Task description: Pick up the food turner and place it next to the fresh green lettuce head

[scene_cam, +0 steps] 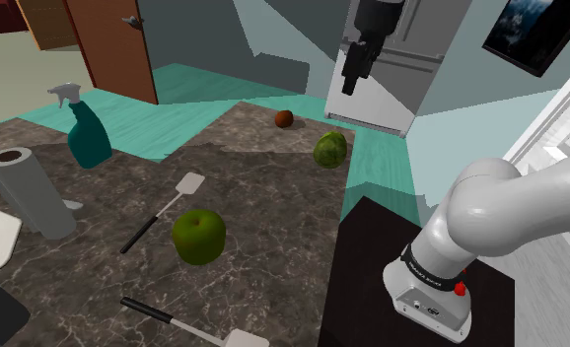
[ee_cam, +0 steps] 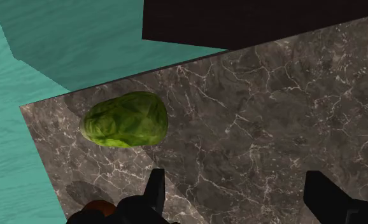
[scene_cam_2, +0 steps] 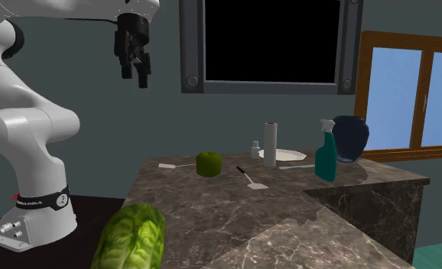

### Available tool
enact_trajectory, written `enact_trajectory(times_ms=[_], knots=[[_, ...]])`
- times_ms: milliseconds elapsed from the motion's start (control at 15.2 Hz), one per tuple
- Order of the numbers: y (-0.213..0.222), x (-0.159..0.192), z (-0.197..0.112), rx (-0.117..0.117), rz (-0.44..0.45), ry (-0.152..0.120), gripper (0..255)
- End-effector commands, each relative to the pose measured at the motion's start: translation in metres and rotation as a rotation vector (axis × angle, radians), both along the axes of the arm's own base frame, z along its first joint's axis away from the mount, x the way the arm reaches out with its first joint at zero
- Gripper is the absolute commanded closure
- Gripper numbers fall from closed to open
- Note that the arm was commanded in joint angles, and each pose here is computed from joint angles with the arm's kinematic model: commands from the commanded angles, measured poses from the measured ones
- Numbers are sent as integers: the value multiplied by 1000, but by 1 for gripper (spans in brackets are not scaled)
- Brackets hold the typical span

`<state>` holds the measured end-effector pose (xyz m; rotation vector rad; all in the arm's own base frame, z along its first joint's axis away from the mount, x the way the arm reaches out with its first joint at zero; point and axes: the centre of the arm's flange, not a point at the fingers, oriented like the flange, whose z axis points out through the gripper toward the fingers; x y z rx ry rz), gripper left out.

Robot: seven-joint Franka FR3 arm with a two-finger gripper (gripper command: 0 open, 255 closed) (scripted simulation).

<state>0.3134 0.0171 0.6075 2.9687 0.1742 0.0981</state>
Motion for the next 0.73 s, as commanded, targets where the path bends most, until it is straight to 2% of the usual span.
enact_trajectory(times_ms=[0, 660], knots=[[0, 0, 0, 0, 0, 0, 0], [98, 29, -78, 53, -313, 4, 0]])
